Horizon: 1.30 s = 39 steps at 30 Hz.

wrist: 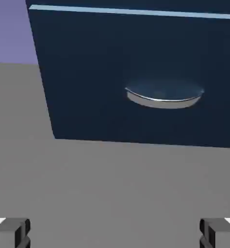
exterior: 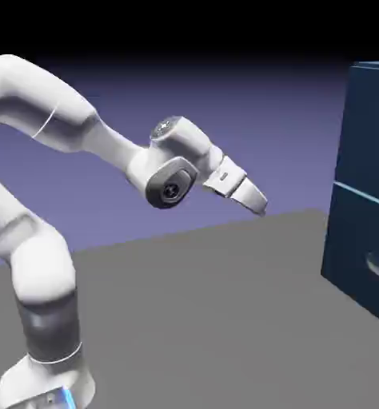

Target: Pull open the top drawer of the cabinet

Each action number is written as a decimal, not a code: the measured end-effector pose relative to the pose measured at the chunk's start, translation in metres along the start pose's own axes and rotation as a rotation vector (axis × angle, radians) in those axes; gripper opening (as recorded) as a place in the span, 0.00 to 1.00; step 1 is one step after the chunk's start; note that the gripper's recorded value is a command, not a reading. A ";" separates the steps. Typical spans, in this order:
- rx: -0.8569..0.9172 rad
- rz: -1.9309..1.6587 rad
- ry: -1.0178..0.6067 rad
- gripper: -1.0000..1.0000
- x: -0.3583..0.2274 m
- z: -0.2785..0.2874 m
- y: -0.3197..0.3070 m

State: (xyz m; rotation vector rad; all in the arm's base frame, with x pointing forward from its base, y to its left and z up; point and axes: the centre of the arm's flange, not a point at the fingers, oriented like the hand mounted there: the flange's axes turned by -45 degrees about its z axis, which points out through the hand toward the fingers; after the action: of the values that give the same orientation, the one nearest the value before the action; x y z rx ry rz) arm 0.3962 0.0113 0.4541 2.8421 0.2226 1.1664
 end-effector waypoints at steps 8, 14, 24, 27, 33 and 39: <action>0.008 -0.678 -0.127 0.50 0.009 0.057 -0.044; 0.080 -1.167 -0.194 0.50 0.005 0.100 -0.078; 0.268 -1.933 -0.176 0.50 -0.009 0.161 -0.136; 0.321 -2.147 -0.132 0.50 -0.013 0.175 -0.151; 0.392 -2.553 0.015 0.50 -0.015 0.196 -0.180; 0.375 -2.924 0.219 0.50 -0.007 0.208 -0.203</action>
State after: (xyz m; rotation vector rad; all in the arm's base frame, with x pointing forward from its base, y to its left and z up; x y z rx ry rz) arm 0.5149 0.2101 0.2790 -0.0271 2.6224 0.1728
